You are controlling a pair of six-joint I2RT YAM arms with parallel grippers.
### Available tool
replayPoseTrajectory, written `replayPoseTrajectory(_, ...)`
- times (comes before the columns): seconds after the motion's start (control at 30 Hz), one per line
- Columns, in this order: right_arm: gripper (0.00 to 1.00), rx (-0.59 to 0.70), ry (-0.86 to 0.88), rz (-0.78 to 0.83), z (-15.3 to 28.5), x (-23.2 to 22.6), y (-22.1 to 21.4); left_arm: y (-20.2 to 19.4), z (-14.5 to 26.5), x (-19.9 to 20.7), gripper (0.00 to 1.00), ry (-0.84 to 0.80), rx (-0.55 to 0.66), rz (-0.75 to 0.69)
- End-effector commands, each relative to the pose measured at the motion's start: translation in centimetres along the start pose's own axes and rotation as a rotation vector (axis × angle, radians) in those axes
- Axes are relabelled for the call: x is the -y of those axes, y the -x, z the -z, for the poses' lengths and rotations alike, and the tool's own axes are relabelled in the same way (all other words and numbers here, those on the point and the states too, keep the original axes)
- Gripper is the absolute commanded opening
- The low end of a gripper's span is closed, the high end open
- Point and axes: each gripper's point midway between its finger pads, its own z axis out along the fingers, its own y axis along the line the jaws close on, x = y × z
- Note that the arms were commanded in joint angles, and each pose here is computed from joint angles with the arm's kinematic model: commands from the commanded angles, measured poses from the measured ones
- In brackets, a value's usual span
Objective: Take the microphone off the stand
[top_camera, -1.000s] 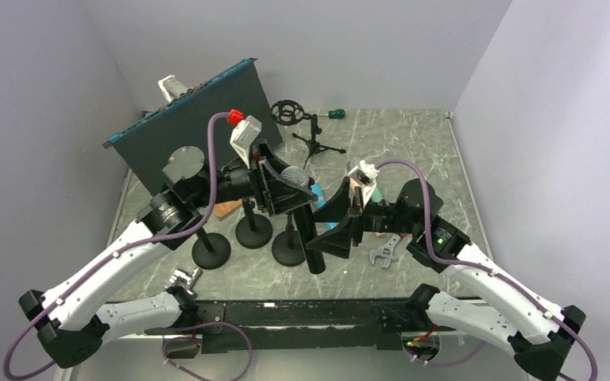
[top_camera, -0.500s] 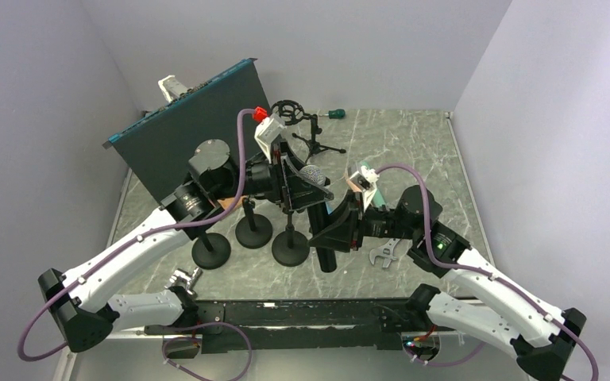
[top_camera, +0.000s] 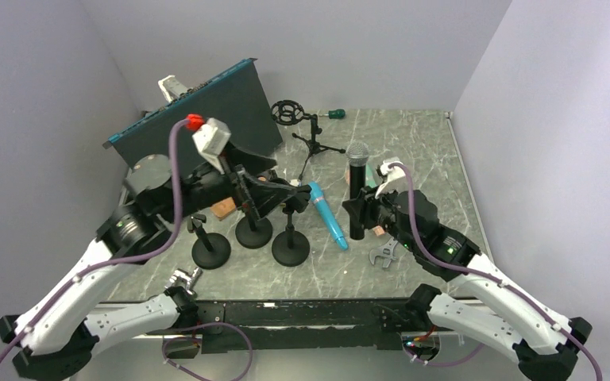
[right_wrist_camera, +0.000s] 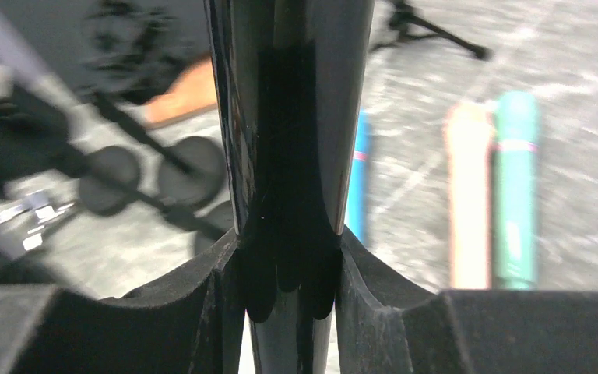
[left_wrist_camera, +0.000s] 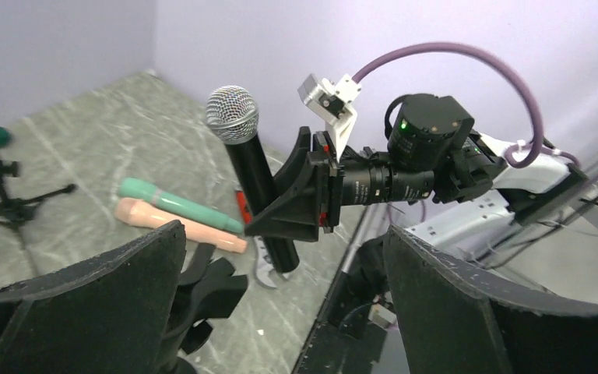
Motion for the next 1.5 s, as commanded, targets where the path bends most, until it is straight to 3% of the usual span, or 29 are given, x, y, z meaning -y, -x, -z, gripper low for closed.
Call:
replayPoseTrajectory(0.0, 0.00, -0.027, -0.428, 0.091, -0.4, 7.4, -0.1, 2.3, 3.2, -1.9, 0.99, 0.163, 0.077, -0.110)
replayPoseTrajectory(0.1, 0.00, -0.153, -0.561, 0.150, -2.1, 9.8, -2.4, 2.0, 4.5, -3.1, 0.99, 0.239, 0.087, -0.133)
replayPoseTrajectory(0.2, 0.00, -0.266, -0.585, 0.185, -4.4, 10.4, -4.5, 1.7, 5.2, -3.8, 0.99, 0.282, 0.083, -0.136)
replayPoseTrajectory(0.43, 0.00, -0.479, -0.436, 0.233, -10.1, 9.7, -8.8, 0.4, 4.9, -3.5, 0.99, 0.250, 0.036, -0.120)
replayPoseTrajectory(0.7, 0.01, -0.674, -0.425, 0.229, -12.7, 12.1, -13.7, -1.0, 4.0, -3.0, 0.99, 0.195, -0.028, -0.110)
replayPoseTrajectory(1.1, 0.39, -0.730, -0.413, 0.185, -13.7, 13.2, -16.9, -2.4, -0.4, -3.2, 0.95, 0.116, -0.137, -0.106)
replayPoseTrajectory(1.27, 0.51, -0.736, -0.418, 0.180, -13.5, 13.5, -17.3, -3.1, -1.4, -3.6, 0.84, 0.113, -0.158, -0.087)
replayPoseTrajectory(1.47, 0.74, -0.685, -0.416, 0.160, -13.4, 13.3, -15.9, -3.4, -1.2, -3.7, 0.69, 0.119, -0.170, -0.077)
